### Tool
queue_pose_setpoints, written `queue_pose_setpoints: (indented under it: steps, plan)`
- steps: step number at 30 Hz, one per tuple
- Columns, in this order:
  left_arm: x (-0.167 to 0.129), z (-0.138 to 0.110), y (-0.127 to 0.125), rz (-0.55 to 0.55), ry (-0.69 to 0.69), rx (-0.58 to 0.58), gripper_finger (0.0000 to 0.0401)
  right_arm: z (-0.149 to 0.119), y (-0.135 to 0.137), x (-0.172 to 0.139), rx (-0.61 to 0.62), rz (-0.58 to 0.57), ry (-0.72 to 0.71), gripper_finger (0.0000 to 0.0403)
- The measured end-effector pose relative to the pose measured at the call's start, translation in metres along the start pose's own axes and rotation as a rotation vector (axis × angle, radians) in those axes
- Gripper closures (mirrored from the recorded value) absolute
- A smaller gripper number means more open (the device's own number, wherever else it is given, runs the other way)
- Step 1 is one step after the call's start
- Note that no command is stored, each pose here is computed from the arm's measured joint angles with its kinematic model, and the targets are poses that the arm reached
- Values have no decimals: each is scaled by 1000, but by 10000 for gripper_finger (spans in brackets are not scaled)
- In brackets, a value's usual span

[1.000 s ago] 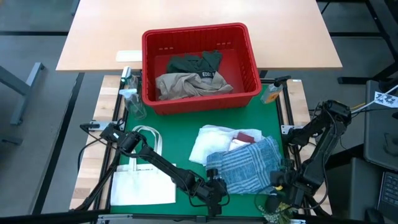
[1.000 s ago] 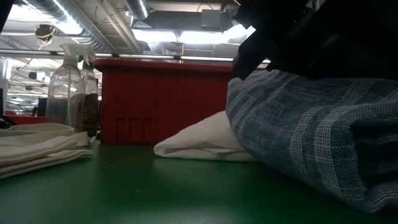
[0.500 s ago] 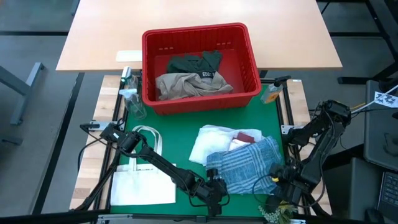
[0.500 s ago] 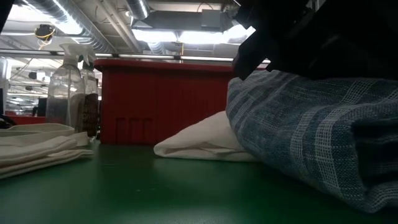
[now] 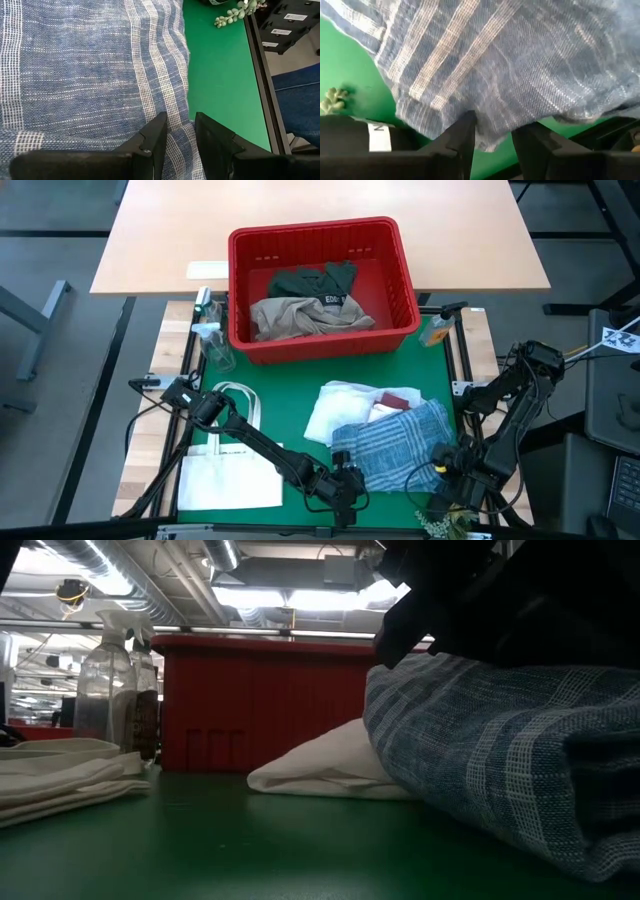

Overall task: Fold Laundry from Bin
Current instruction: Fold the blue checkered polo shirt

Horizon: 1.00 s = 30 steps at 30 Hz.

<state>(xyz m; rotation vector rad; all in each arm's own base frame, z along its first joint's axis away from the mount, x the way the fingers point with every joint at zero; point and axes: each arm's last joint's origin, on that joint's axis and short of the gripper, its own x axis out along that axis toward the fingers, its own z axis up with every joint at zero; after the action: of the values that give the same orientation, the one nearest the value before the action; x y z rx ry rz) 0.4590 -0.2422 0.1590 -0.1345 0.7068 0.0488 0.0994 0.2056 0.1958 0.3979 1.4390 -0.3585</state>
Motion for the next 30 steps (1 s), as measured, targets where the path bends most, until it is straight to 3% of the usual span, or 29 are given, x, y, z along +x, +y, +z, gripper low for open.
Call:
queue_pose_setpoints:
  steps: [6,12,19,30]
  plan:
    - [0,0,0,0,0,0,305,0,0,0,-1,0,3,294]
    - [0,0,0,0,0,0,305,0,0,0,-1,-1,4,391]
    - [0,0,0,1,2,1,305,-3,-1,-1,-25,-18,92,389]
    - [0,-3,1,14,26,10,305,-2,-1,-14,-56,-63,110,399]
